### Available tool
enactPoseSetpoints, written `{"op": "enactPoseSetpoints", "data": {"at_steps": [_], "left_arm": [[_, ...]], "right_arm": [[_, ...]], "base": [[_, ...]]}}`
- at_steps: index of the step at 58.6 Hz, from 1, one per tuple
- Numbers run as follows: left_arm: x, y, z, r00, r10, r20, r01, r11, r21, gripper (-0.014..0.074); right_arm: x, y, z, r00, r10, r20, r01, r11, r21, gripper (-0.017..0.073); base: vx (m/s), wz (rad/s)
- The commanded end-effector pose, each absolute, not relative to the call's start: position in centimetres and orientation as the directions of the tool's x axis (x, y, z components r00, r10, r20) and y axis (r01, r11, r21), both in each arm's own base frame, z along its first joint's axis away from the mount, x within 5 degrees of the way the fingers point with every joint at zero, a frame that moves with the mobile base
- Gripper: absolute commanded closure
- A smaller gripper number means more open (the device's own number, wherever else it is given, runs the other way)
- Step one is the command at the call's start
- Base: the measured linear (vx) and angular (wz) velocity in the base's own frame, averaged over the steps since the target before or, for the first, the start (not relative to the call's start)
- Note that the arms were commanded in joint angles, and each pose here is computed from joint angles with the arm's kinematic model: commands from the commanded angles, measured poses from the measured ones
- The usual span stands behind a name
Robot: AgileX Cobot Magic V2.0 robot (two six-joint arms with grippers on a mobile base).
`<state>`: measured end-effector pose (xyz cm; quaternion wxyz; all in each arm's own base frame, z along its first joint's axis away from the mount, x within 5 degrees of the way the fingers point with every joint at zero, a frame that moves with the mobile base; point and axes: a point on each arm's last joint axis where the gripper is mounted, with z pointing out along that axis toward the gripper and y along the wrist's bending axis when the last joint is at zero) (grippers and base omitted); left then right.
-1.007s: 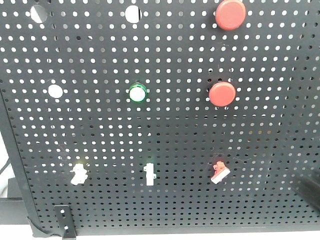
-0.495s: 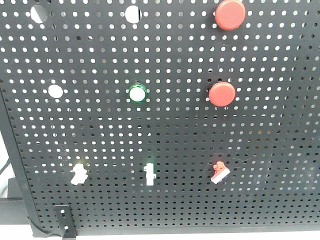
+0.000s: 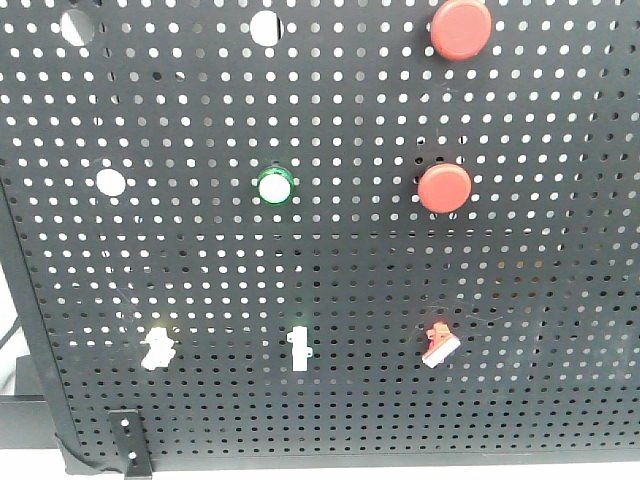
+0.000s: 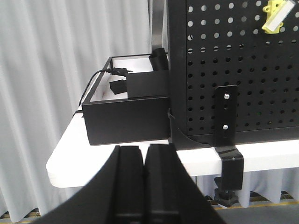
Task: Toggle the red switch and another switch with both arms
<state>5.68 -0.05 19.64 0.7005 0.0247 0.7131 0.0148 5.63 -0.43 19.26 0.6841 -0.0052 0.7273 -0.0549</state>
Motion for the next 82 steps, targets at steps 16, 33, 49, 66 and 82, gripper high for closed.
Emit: {"op": "enactPoseSetpoints", "data": {"at_steps": [16, 33, 49, 66, 82], "left_arm": [[5.61, -0.11, 19.82, 0.060, 0.038, -0.998, 0.017, 0.999, 0.039, 0.0591], [5.61, -0.11, 19.82, 0.060, 0.038, -0.998, 0.017, 0.999, 0.039, 0.0591], [5.61, -0.11, 19.82, 0.060, 0.038, -0.998, 0.017, 0.999, 0.039, 0.0591], [5.61, -0.11, 19.82, 0.060, 0.038, -0.998, 0.017, 0.999, 0.039, 0.0591], [5.61, -0.11, 19.82, 0.060, 0.038, -0.998, 0.017, 0.999, 0.039, 0.0591]], "right_arm": [[5.59, -0.40, 20.12, 0.059, -0.071, -0.996, 0.075, 0.995, -0.067, 0.0566], [5.61, 0.05, 19.92, 0.044, -0.106, -0.993, -0.005, 0.994, -0.107, 0.0566], [5.61, 0.00, 19.92, 0.042, -0.119, -0.992, 0.003, 0.993, -0.119, 0.0566], [5.61, 0.00, 19.90, 0.041, -0.120, -0.992, 0.003, 0.993, -0.120, 0.0566], [5.61, 0.00, 19.90, 0.041, -0.120, -0.992, 0.003, 0.993, -0.120, 0.0566]], "base": [[0.00, 0.00], [0.00, 0.00], [0.00, 0.00], [0.00, 0.00], [0.00, 0.00]]}}
